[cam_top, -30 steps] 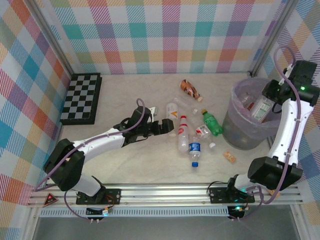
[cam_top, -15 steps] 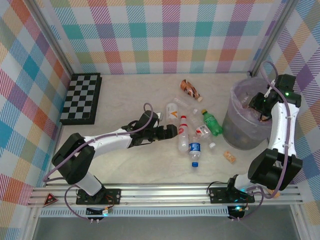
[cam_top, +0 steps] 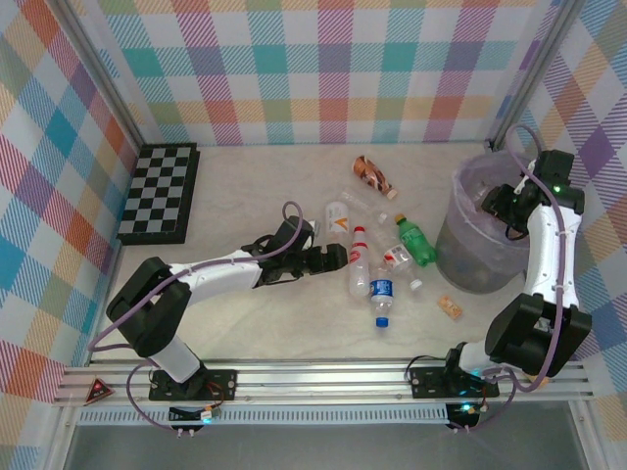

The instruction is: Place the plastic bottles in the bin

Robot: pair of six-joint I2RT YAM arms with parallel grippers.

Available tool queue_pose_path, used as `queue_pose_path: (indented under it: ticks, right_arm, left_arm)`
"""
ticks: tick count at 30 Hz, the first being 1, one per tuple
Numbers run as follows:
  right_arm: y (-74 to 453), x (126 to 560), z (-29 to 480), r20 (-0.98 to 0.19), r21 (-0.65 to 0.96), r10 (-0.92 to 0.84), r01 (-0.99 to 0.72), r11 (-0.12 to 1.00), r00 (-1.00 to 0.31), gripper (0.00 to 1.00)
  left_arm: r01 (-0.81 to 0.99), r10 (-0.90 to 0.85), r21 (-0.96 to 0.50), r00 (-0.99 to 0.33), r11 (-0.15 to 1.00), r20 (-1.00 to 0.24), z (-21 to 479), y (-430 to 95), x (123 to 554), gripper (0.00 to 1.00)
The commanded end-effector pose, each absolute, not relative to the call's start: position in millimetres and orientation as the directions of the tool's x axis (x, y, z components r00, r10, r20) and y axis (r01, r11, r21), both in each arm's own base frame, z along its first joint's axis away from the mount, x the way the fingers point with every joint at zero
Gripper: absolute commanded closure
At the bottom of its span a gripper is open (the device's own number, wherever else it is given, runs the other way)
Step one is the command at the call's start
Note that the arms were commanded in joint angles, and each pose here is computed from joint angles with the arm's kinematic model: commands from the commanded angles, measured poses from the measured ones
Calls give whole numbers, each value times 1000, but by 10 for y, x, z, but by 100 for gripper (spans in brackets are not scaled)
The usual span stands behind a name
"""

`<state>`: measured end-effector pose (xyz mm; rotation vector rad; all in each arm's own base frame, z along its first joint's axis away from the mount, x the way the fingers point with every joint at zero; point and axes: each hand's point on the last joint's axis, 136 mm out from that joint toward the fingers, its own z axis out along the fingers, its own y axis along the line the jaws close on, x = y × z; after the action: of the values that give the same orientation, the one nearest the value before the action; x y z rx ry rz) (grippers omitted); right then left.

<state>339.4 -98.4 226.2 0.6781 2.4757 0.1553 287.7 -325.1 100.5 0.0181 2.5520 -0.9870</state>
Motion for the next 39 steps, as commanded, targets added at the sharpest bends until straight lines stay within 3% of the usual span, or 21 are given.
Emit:
queue_pose_path:
  ticks: [1,6,11,16,24,31,39]
  right_arm:
    - [-883,3298,2578,-517,266,490,412,871,-702,37]
    - [-882,3177,3070,-595,261,470,397,880,-651,13]
    - [-792,3037,3530,-665,294,460,359,886,-589,5]
    - [-482,2932,3907,-710,405,460,224,886,-534,4]
    - [57,2751,4269,-724,544,444,-42,838,-527,7]
    - [148,2719,4245,-710,572,444,-80,817,-547,8]
    - [164,2713,4203,-703,577,441,-84,813,-557,8]
  left_arm:
    - [165,-127,-640,-914,751,-385,1060,-3306,2903,3]
    - [161,-126,-629,-914,761,-386,1054,-3299,2915,1]
    - [170,-108,-598,-910,783,-400,1048,-3321,2938,0]
    - [145,-114,-578,-915,803,-388,965,-3371,3005,0]
    - [81,-174,-506,-883,859,-437,830,-3306,3295,9]
    - [55,-185,-498,-888,865,-420,662,-3359,3515,13]
    - [37,-189,-495,-898,868,-398,504,-3369,3599,25]
